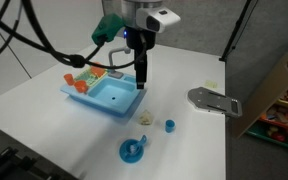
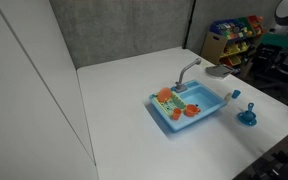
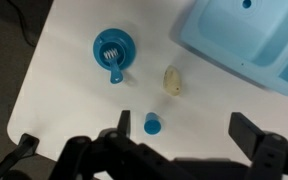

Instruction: Pick up the blue handleless cup and put it in the sink

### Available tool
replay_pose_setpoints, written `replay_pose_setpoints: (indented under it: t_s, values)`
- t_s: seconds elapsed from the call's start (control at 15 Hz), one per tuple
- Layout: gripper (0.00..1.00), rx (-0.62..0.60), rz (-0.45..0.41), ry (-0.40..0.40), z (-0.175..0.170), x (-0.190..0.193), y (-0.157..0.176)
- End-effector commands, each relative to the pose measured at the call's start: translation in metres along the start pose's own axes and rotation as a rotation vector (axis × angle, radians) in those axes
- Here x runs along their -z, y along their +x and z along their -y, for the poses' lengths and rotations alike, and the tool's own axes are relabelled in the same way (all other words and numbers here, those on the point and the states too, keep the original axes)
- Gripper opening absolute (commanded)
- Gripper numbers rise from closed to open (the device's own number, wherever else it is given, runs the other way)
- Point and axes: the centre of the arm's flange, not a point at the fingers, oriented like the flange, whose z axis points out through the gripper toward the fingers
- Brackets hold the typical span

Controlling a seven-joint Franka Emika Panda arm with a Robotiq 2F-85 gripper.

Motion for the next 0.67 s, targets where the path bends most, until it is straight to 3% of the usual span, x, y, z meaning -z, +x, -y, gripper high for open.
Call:
replay_pose_setpoints:
  t_s: [0.0, 0.6]
  values:
    - [1.00, -0.094, -0.026, 0.026, 0.016, -0.021, 0.038]
    - [1.00, -0.266, -0.127, -0.057, 0.008, -0.087, 0.101]
